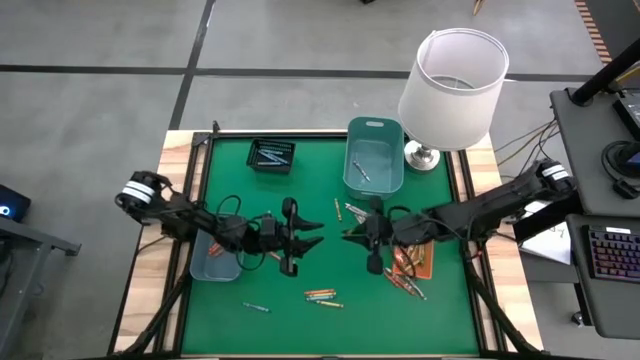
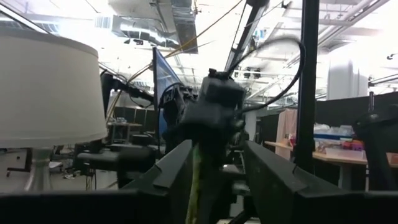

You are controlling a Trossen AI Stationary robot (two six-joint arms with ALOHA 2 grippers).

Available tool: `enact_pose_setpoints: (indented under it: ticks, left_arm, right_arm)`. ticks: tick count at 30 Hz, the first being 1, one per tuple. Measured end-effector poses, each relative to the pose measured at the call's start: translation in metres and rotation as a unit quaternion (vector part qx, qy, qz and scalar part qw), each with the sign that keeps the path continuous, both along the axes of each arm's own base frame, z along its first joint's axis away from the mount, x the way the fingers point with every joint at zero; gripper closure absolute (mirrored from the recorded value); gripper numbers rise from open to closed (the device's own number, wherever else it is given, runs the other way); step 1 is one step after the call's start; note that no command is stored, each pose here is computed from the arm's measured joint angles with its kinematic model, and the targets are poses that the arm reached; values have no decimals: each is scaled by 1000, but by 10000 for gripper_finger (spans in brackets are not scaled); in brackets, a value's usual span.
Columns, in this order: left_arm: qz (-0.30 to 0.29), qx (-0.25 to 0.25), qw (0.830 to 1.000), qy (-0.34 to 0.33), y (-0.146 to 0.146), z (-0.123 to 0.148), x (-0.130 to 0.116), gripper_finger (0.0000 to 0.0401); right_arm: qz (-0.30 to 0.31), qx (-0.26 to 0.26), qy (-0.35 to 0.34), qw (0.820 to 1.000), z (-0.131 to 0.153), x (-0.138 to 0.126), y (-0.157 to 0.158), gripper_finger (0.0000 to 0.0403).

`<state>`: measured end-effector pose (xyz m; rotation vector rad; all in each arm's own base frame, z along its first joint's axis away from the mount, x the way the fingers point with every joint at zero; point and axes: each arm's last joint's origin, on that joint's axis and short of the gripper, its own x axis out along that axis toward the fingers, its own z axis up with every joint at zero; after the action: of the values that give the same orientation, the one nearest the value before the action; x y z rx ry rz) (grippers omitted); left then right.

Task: Sort crayons
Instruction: Put the green crayon into the orange bin

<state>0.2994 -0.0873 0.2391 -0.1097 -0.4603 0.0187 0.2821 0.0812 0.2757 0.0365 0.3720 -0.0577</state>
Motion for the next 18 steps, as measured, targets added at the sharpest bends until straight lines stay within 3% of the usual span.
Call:
enact_pose_setpoints:
  ticks: [3, 5, 7, 11, 14, 18]
  left_arm:
    - [0, 0, 1000, 0, 3, 1, -11, 273]
    - [0, 1, 1000, 3, 5, 1, -17, 274]
    - [0, 0, 1000, 2, 7, 1, -21, 276]
    - [1, 1, 1000, 5, 8, 0, -26, 276]
    - [3, 1, 1000, 7, 9, -1, -27, 276]
    - [4, 3, 1000, 11, 9, -2, -26, 276]
  right_arm:
    - [-41, 44, 107, 992, -5, -15, -5, 384]
    - [-78, 77, 201, 973, -12, -28, -8, 384]
    - [-111, 112, 303, 940, -19, -41, -10, 384]
    - [-166, 160, 477, 848, -35, -68, -7, 385]
    - [-206, 159, 541, 800, -43, -79, -4, 384]
    - [-219, 145, 561, 785, -50, -78, -1, 375]
